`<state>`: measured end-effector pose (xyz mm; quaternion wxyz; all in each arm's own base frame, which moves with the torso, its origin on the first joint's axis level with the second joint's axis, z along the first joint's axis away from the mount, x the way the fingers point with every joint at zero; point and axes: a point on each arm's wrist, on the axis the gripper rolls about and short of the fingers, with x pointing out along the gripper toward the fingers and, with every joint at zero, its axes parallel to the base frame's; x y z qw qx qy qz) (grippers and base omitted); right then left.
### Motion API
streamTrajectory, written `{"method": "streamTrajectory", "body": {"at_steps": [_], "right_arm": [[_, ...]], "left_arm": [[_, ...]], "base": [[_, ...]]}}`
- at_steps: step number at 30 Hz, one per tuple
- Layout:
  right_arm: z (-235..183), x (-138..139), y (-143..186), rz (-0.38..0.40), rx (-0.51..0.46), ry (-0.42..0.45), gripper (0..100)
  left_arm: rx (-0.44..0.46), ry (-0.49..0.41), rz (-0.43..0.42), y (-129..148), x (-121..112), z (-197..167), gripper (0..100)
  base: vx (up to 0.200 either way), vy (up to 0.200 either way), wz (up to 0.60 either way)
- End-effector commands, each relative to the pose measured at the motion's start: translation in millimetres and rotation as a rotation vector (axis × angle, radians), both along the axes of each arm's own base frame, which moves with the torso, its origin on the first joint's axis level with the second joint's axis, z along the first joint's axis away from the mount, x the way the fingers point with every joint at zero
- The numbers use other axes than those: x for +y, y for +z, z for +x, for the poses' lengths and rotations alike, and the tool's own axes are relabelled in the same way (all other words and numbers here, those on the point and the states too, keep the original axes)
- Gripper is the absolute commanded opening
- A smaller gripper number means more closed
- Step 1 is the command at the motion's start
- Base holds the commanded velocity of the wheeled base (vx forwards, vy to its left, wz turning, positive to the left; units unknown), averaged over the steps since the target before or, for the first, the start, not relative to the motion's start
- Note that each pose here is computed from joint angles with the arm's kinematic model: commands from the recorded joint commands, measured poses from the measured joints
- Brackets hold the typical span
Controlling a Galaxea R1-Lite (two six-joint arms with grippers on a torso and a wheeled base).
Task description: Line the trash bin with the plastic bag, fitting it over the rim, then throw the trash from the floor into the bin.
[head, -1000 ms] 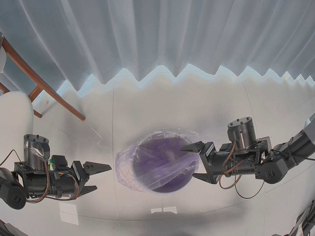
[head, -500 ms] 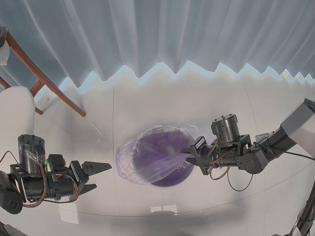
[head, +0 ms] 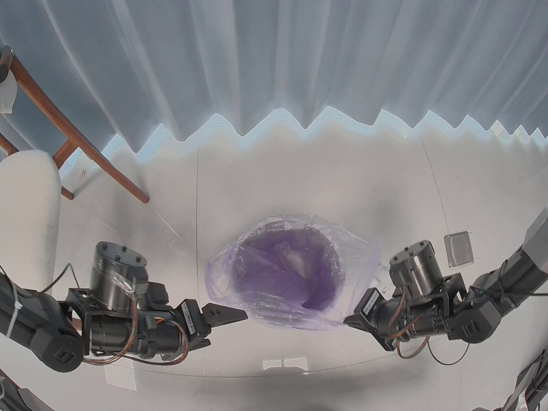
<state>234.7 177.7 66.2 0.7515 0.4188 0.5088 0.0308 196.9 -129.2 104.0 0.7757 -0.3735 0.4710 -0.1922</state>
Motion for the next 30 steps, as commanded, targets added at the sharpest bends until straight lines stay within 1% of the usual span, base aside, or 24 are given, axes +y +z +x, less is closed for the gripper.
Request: {"method": "streamTrajectory", "body": {"at_steps": [1, 4, 6, 7, 8, 10, 13, 14, 18, 19, 20, 22, 25, 27, 30], "right_arm": [[-39.7, -6.7, -13.7, -0.076, -0.003, 0.067, 0], [-45.0, -2.6, -26.6, -0.095, -0.027, 0.088, 0], [-45.4, -1.7, -28.8, -0.101, -0.032, 0.09, 0], [-45.2, 2.8, -38.8, -0.123, -0.065, 0.088, 0], [-44.7, 4.1, -41.0, -0.128, -0.077, 0.09, 0], [-43.6, 5.5, -43.1, -0.128, -0.097, 0.096, 0], [-43.4, 5.7, -43.2, -0.126, -0.102, 0.098, 0], [-43.4, 5.7, -43.2, -0.126, -0.101, 0.096, 0], [-43.4, 5.7, -43.2, -0.126, -0.101, 0.096, 0], [-43.4, 5.7, -43.2, -0.126, -0.101, 0.096, 0], [-43.4, 5.7, -43.2, -0.126, -0.101, 0.096, 0], [-44.0, 5.1, -43.6, -0.128, -0.1, 0.096, 0], [-43.7, 5.4, -43.4, -0.127, -0.101, 0.096, 0], [-43.6, 5.5, -43.3, -0.126, -0.101, 0.096, 0], [-40.4, 6.9, -43.2, -0.124, -0.108, 0.095, 0]], "left_arm": [[0.085, -0.047, 0.061, -29.7, -25.8, 19.3, 100], [0.088, -0.047, 0.087, -36.3, -28.5, 23.9, 100], [0.086, -0.046, 0.088, -36.7, -29.2, 25.0, 100], [0.089, -0.042, 0.099, -40.9, -34.1, 31.1, 100], [0.094, -0.043, 0.102, -43.6, -36.4, 33.7, 100], [0.101, -0.04, 0.108, -50.1, -42.2, 42.2, 100], [0.097, -0.024, 0.108, -53.8, -48.9, 53.2, 100], [0.081, 0.002, 0.105, -54.8, -55.9, 64.4, 100], [0.062, 0.04, 0.103, -54.8, -63.5, 74.3, 100], [0.058, 0.066, 0.107, -57.2, -66.4, 78.6, 0], [0.058, 0.066, 0.107, -57.2, -66.4, 78.6, 0], [0.058, 0.094, 0.102, -58.1, -68.8, 83.6, 0], [0.067, 0.091, 0.113, -58.0, -67.2, 79.6, 0], [0.07, 0.068, 0.138, -53.1, -59.2, 61.3, 0], [0.068, 0.017, 0.197, -56.4, -48.3, 44.4, 0]], "base": [[0.0, 0.0, 0.0], [0.0, 0.0, 0.0], [0.0, 0.0, 0.0], [0.0, 0.0, 0.0], [0.0, 0.0, 0.0], [0.0, 0.0, 0.0], [0.0, 0.0, 0.0], [0.0, 0.0, 0.0], [0.0, 0.0, 0.0], [0.0, 0.0, 0.0], [0.0, 0.0, 0.0], [0.0, 0.0, 0.0], [0.0, 0.0, 0.0], [0.0, 0.0, 0.0], [0.0, 0.0, 0.0]]}}
